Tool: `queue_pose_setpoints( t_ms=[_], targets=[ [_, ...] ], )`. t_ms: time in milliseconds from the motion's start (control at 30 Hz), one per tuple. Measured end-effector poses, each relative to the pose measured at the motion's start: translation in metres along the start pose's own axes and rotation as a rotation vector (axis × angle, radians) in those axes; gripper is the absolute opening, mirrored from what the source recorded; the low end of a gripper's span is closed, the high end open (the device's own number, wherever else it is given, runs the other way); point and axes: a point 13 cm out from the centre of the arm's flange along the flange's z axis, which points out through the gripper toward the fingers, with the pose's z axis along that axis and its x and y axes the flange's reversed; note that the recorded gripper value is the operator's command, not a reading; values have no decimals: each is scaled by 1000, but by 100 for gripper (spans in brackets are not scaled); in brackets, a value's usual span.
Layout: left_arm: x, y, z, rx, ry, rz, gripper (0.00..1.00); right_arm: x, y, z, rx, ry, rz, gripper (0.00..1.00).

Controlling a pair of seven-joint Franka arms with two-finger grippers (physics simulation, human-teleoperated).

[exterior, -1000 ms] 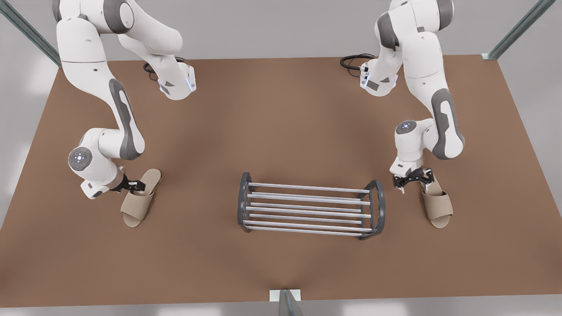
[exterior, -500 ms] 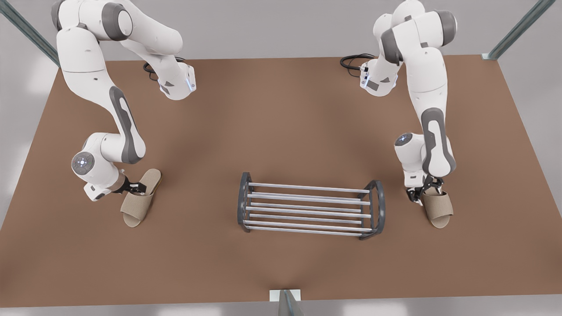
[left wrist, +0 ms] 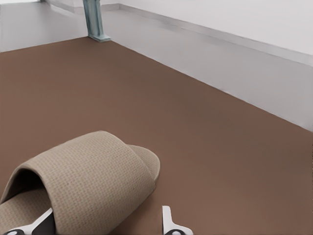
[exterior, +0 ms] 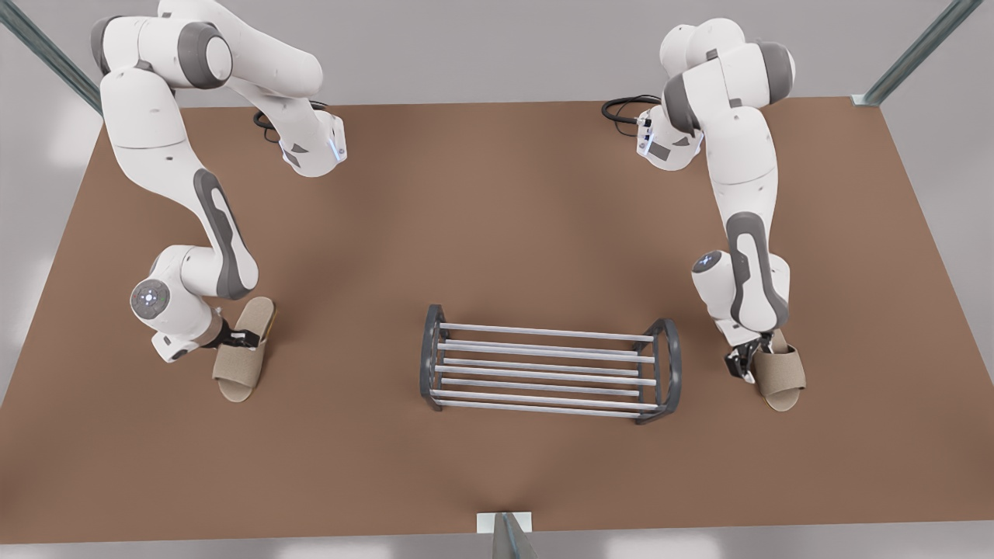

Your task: Place the right shoe on the shoe rack with the right arm, and place the left shoe on the shoe rack with the left arm

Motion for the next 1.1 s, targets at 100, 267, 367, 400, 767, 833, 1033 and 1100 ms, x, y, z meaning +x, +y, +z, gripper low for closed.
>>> queue_pose_setpoints(
  t_ms=[100,267,367,400,767,833,1033,1100],
  targets=[
    [-6,-5,2,18,-15,-21,100,0,-1,1,0,-3,-1,100],
    [-6,-11,8,38,-32,-29,100,0,-3,0,0,-5,-2,100],
    [0,-8,12,34,-32,-6,100,0,-8,-1,-1,-4,-1,100],
    [0,-9,14,34,-35,0,100,0,-9,-3,-1,-5,-2,100],
    [-6,-14,30,39,-60,22,100,-27,-52,-69,7,-34,-1,100],
    [-11,-14,34,38,-66,20,100,-17,-59,-63,1,-8,-6,100],
    [-24,-22,35,57,-84,33,49,35,-49,-35,-27,95,-44,100],
    [-29,-27,31,67,-87,30,30,30,-46,-40,-30,85,-57,100]
  ],
)
